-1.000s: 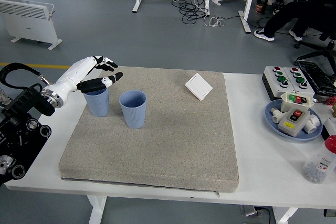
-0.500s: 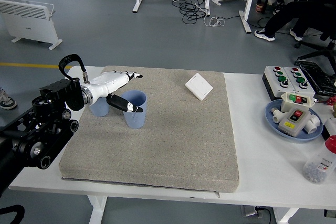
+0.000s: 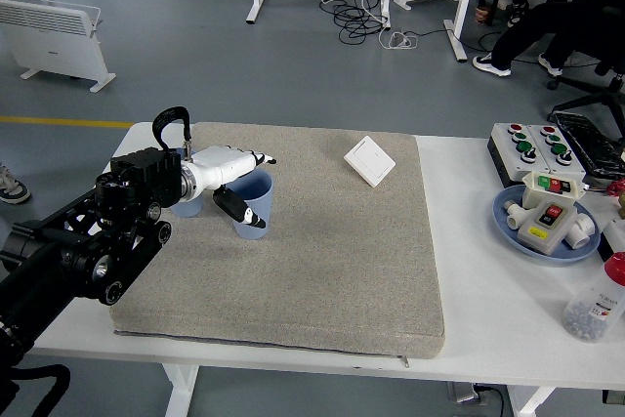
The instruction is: Push cup pick cup insert cup
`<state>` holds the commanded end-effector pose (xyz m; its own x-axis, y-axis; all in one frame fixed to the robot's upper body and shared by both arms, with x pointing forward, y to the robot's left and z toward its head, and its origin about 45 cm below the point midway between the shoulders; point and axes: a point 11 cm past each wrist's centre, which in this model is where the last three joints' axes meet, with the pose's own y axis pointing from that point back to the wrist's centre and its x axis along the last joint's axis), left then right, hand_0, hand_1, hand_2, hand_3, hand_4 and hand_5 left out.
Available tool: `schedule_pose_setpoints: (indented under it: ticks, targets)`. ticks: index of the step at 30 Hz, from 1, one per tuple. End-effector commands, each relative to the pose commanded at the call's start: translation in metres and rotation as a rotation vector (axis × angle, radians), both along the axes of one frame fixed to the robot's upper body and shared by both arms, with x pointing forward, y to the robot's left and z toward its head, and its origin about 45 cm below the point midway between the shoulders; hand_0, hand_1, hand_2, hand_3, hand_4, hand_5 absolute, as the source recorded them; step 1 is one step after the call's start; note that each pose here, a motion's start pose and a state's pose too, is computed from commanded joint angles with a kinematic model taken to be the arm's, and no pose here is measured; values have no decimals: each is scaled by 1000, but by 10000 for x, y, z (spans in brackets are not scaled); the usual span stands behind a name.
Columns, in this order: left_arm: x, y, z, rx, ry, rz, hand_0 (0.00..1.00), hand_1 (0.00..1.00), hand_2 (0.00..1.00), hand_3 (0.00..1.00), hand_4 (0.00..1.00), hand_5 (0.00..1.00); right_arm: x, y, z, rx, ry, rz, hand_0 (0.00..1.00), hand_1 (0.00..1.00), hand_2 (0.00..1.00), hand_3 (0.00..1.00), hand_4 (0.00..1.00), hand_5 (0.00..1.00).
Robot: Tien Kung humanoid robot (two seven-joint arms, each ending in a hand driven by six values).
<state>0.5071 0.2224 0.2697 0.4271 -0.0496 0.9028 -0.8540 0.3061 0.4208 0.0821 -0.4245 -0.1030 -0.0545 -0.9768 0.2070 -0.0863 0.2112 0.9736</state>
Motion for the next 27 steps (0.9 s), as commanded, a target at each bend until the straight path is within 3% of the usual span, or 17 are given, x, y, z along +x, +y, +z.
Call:
schedule_pose_setpoints:
  ticks: [4, 5, 10, 11, 16, 17, 27]
  targets:
    - [16, -17, -5, 3, 8, 2, 926, 900, 998, 959, 840, 218, 16, -3, 4, 0, -3, 0, 775, 684, 683, 568, 132, 473]
    - [19, -18, -7, 3, 9, 3, 787, 821, 967, 785, 780, 156, 17, -4, 5, 0, -3, 0, 775, 684, 683, 569, 133, 473]
    - [27, -28, -30, 8, 10, 1, 787, 821, 967, 785, 780, 156, 31, -9, 9, -1, -6, 1, 775, 684, 683, 569, 133, 473]
    - [25, -32, -39, 10, 12, -2, 684, 742, 902, 610, 694, 91, 33, -10, 10, -1, -6, 1, 775, 685, 683, 568, 133, 474]
    - [17, -33, -75, 16, 21, -5, 684, 742, 902, 610, 694, 91, 38, -13, 12, -1, -7, 2, 775, 685, 683, 568, 133, 474]
    - [17, -31, -80, 16, 22, -5, 587, 705, 870, 524, 631, 59, 39, -13, 12, -2, -7, 2, 775, 685, 683, 568, 133, 474]
    - [3, 7, -105, 22, 33, -2, 530, 699, 883, 509, 621, 67, 39, -16, 13, -2, -7, 1, 776, 685, 683, 568, 133, 473]
